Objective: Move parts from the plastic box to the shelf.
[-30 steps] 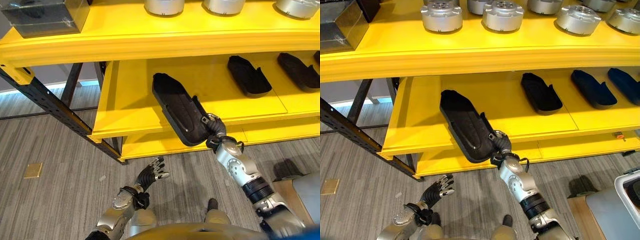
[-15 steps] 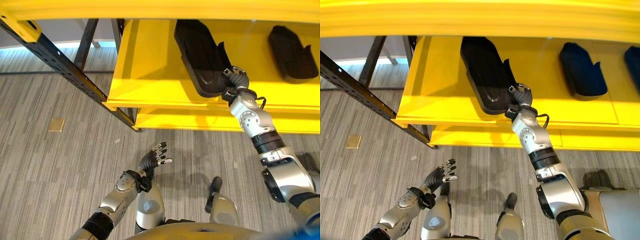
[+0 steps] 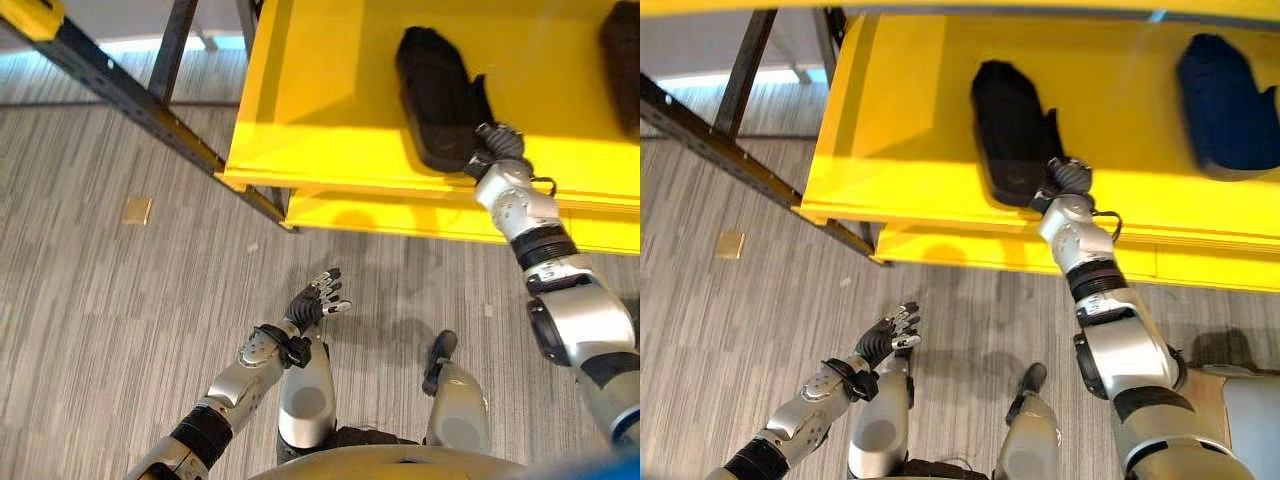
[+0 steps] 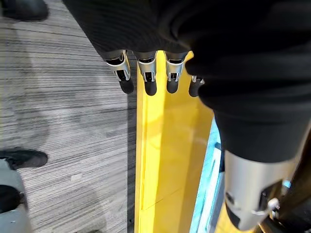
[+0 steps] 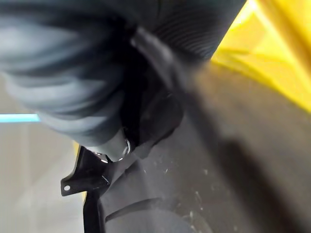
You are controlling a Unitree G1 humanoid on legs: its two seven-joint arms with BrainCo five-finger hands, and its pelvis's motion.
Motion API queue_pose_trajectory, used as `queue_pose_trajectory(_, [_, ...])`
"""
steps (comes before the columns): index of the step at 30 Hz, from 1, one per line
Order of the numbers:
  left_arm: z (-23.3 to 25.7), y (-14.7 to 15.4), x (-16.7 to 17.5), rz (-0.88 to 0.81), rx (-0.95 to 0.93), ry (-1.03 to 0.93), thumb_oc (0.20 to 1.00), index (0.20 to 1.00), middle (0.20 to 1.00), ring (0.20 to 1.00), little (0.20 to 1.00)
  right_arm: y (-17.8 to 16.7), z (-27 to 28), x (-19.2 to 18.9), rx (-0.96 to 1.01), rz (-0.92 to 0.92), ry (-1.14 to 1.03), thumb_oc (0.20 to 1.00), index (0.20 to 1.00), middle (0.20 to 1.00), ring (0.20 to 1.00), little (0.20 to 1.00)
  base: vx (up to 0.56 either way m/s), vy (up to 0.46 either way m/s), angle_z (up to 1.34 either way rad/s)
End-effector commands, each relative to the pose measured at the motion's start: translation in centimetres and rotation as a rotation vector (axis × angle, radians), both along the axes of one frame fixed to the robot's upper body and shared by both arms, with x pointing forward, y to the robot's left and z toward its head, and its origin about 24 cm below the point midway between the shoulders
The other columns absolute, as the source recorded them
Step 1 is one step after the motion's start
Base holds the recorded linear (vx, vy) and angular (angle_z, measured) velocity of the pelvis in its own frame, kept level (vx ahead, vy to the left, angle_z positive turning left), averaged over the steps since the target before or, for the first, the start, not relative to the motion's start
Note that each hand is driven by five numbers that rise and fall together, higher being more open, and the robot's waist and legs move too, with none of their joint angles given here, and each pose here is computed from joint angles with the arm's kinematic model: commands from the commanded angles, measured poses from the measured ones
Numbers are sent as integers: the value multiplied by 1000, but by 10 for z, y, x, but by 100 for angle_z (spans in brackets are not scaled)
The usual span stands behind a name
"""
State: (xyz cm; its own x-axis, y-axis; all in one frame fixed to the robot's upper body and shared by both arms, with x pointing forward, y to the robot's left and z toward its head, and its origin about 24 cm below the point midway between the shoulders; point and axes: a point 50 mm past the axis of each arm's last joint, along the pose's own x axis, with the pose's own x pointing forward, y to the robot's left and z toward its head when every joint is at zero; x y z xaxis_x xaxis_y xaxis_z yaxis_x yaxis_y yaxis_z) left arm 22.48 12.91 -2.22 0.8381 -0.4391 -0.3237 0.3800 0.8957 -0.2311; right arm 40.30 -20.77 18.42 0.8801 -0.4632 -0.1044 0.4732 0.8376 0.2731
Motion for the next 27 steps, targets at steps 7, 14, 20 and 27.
queue_pose_trajectory(7, [15,2,-3,6,-11,-67,1000,1000,1000,1000,1000,-35,81,-3,-12,-204,-226,200,200,200,200,200,-4,-38,6])
queue_pose_trajectory(14, [12,2,-7,-20,-11,-45,1000,1000,1000,1000,1000,-51,87,-6,-32,-284,-218,200,200,200,200,200,26,-24,0])
queue_pose_trajectory(20, [10,-1,-10,-25,-25,-37,1000,1000,1000,1000,1000,-62,97,-10,-50,-368,-218,200,200,200,200,200,43,-21,0])
queue_pose_trajectory(27, [17,-3,-9,-29,-46,-48,1000,1000,1000,1000,1000,-73,124,-16,-195,-434,-244,200,200,200,200,200,56,-26,0])
